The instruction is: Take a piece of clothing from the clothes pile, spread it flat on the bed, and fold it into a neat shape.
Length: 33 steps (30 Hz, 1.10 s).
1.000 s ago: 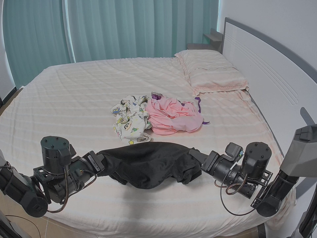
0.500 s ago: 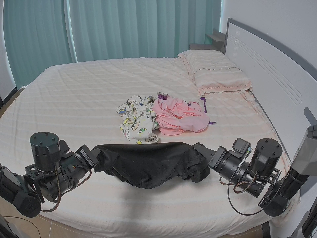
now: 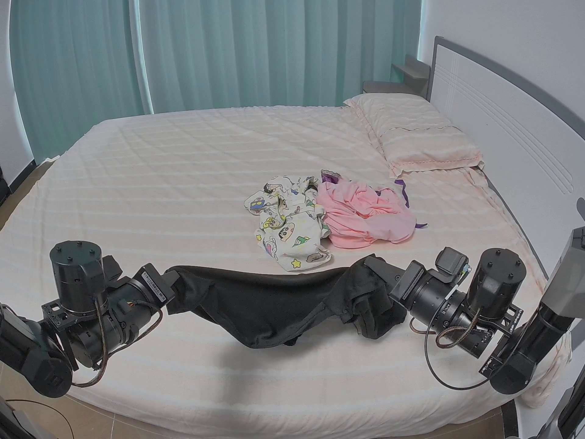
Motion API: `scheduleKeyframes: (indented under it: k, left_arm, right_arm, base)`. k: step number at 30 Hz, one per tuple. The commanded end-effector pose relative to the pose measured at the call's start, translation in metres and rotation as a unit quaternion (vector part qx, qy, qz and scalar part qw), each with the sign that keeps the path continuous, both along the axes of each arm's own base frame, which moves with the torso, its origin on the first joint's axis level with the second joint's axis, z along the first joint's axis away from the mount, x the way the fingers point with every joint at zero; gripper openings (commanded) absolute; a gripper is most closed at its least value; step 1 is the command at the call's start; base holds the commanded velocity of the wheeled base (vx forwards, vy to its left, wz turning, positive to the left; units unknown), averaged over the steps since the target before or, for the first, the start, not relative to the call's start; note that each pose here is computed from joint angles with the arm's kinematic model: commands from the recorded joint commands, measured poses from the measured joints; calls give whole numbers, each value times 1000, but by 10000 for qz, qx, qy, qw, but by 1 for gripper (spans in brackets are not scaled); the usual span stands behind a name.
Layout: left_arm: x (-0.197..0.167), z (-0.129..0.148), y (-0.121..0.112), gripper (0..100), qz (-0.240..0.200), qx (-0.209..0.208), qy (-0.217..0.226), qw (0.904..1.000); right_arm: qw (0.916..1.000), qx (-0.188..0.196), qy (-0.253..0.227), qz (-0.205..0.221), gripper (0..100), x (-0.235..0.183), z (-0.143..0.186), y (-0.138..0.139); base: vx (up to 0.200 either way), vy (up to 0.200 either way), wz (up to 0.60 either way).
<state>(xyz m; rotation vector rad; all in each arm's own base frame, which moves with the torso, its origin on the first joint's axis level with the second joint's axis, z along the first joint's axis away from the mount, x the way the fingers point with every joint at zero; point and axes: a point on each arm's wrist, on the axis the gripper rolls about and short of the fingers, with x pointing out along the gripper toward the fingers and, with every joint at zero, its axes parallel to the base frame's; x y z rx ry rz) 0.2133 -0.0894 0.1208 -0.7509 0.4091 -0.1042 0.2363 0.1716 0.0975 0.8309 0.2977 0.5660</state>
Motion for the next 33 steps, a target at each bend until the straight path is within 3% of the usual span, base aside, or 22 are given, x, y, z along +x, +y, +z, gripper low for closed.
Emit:
scheduleKeyframes:
  k: [1, 33]
  left_arm:
    - [0, 1, 1, 0, 15, -11, -31, 10000]
    - [-3, -2, 1, 0, -14, 18, 48, 10000]
  right_arm:
    - [10000, 44, -60, 0, 0, 0, 2, 0]
    - [9999, 77, -92, 53, 0, -5, 6, 1]
  base:
    - [0, 200, 0]
    - [0, 200, 0]
